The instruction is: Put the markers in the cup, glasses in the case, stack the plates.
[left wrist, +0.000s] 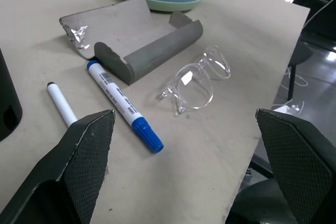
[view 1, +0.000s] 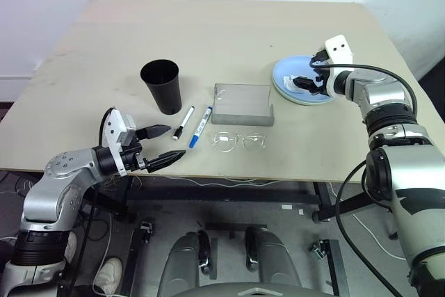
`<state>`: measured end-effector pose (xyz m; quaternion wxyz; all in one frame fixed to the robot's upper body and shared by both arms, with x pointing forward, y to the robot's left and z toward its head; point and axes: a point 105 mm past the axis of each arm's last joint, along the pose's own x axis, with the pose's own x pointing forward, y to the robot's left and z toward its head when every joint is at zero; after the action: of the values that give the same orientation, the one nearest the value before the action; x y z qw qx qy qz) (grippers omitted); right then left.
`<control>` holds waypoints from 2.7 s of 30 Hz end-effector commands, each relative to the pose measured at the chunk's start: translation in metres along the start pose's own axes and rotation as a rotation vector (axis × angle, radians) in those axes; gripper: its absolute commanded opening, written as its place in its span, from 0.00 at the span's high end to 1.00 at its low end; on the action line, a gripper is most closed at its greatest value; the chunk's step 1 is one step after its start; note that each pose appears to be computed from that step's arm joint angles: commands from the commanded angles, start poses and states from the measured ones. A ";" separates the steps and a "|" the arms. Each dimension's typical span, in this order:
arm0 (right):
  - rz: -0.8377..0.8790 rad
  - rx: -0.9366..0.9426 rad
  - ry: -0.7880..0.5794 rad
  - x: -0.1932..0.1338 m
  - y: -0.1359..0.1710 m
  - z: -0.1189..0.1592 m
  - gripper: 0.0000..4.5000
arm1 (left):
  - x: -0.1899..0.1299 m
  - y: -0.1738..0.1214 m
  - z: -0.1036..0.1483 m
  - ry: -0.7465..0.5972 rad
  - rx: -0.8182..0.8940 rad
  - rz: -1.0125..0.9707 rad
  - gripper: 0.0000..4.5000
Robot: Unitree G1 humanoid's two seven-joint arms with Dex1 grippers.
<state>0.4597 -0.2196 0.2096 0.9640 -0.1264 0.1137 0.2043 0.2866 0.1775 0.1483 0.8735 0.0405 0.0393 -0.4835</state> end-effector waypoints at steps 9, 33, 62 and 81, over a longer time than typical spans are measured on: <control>0.760 -0.163 -0.034 -0.056 0.119 0.045 0.08 | -0.004 -0.001 0.013 -0.012 0.052 -0.005 0.00; 1.037 -0.203 0.332 -0.017 0.194 -0.013 0.08 | 0.001 -0.010 0.006 -0.010 0.062 -0.031 0.00; 1.037 -0.271 0.415 -0.014 0.191 -0.027 0.42 | 0.002 -0.013 0.001 -0.006 0.044 -0.031 0.00; 1.048 -0.286 0.316 -0.029 0.178 0.009 0.99 | 0.006 -0.012 -0.001 -0.001 0.037 -0.052 0.00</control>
<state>0.3606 -0.0737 0.1583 0.6757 -0.2031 0.3224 0.6311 0.2797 0.1688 0.1405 0.8635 0.0461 0.0448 -0.5003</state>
